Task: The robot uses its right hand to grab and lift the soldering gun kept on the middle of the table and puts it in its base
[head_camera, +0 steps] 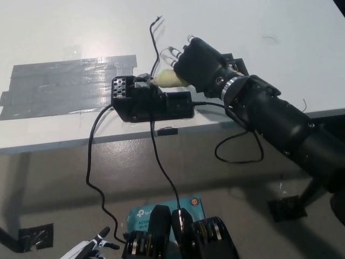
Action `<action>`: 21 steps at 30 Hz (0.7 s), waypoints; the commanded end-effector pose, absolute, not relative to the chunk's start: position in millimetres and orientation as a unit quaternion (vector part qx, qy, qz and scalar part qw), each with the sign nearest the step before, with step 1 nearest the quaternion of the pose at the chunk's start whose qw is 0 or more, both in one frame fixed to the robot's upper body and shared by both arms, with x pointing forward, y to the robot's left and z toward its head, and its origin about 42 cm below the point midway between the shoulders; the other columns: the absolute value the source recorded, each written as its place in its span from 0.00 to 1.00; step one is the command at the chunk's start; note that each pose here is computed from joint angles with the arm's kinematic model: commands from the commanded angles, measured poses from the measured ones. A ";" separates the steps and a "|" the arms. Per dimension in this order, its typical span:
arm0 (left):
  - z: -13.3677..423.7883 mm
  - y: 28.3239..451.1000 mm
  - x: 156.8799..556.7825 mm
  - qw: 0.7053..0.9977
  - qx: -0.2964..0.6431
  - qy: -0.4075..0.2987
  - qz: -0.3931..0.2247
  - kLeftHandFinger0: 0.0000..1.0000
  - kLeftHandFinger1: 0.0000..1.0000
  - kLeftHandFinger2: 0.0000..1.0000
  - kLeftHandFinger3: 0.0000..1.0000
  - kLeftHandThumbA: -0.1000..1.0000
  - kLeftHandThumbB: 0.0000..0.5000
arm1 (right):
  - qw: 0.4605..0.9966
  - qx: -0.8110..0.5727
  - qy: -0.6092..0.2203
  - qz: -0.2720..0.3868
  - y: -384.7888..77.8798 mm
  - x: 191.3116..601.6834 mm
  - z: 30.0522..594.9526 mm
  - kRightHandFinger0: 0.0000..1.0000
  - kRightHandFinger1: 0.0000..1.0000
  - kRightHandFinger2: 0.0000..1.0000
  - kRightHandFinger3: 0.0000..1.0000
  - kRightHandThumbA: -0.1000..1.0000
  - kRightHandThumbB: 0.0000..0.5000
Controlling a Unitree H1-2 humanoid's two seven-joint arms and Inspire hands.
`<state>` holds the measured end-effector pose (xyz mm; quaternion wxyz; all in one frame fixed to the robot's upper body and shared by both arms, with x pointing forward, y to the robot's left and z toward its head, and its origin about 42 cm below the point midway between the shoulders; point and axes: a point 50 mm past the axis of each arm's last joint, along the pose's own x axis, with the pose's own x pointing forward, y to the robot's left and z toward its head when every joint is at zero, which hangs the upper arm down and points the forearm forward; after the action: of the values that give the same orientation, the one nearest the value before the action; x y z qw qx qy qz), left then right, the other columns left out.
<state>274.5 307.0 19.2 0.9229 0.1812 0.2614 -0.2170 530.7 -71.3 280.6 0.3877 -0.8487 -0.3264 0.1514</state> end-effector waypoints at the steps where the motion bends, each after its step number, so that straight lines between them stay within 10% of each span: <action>1: 22.4 312.9 272.8 0.924 0.185 0.259 -0.213 0.00 0.03 0.30 0.66 1.00 1.00 | 0.391 -0.846 -0.335 0.141 -33.1 521.2 306.5 1.00 1.00 1.00 1.00 0.91 1.00; 21: 14.5 321.1 263.7 0.924 0.181 0.269 -0.205 0.00 0.01 0.30 0.65 1.00 1.00 | 0.513 -0.800 -0.266 0.161 2.3 491.7 340.7 1.00 1.00 1.00 1.00 0.95 1.00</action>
<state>268.1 311.3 12.7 0.9211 0.1775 0.2740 -0.2121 495.0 -6.8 299.7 0.4754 -0.8148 -0.2836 0.1722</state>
